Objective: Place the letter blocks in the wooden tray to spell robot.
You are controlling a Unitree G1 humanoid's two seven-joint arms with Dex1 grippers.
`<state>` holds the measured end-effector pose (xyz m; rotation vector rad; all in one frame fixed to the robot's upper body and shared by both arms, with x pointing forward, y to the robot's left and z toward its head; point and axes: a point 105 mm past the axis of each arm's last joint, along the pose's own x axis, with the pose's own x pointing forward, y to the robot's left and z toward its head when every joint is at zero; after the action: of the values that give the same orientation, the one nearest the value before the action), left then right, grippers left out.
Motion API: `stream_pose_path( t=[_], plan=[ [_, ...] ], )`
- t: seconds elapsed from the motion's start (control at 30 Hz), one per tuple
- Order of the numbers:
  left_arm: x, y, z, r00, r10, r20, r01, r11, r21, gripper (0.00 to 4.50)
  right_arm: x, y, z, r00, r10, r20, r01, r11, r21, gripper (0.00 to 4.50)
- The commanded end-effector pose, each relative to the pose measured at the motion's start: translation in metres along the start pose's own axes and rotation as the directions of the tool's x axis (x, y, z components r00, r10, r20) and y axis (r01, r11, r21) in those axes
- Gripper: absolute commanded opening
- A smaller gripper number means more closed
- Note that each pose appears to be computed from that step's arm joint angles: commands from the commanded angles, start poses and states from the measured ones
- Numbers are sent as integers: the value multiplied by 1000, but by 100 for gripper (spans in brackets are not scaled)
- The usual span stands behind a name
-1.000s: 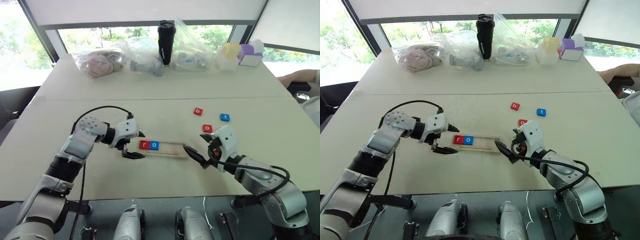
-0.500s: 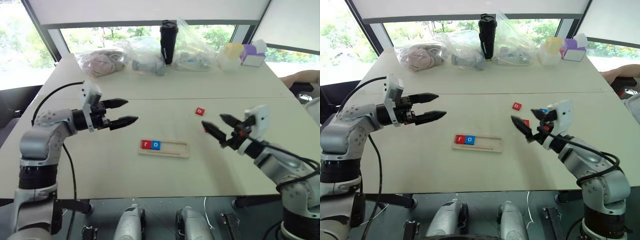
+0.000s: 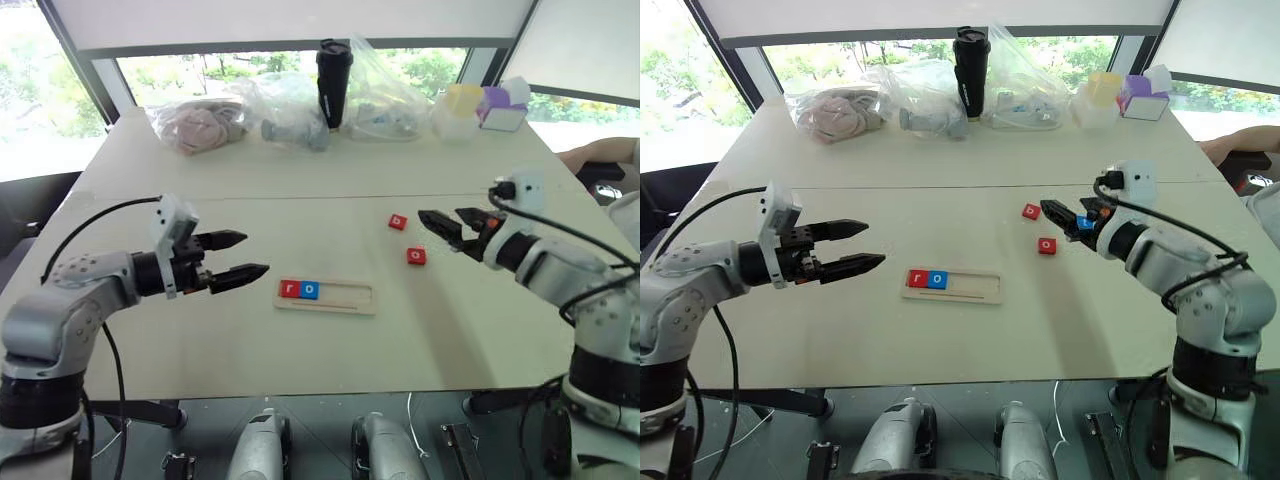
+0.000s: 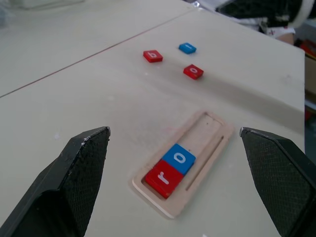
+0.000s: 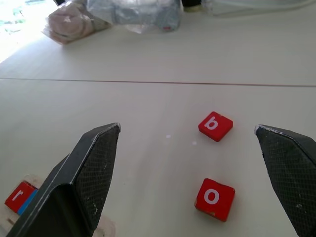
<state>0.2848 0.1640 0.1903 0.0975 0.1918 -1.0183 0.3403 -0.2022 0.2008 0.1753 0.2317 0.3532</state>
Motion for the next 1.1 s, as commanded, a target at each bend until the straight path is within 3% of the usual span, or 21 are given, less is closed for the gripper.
stream_pose_path(
  t=[0.03,0.27,0.43,0.77,1.1],
  plan=[
    [-1,-8,10,999,-42,-21,44,996,84,441,15,-3,6,998,-56,-35,55,998,-7,450],
    [3,-11,7,995,-77,-62,83,990,111,441,68,-13,1,978,-174,-118,190,971,144,450],
    [2,-10,8,997,-59,-58,66,990,122,441,91,-4,-7,967,-186,-173,215,963,164,450],
    [4,-15,0,996,-52,-66,60,991,121,441,119,6,-40,935,-203,-291,251,958,141,450],
    [10,-18,-9,998,-32,-58,38,993,110,441,142,24,-56,905,-257,-338,265,964,-24,450]
  ],
)
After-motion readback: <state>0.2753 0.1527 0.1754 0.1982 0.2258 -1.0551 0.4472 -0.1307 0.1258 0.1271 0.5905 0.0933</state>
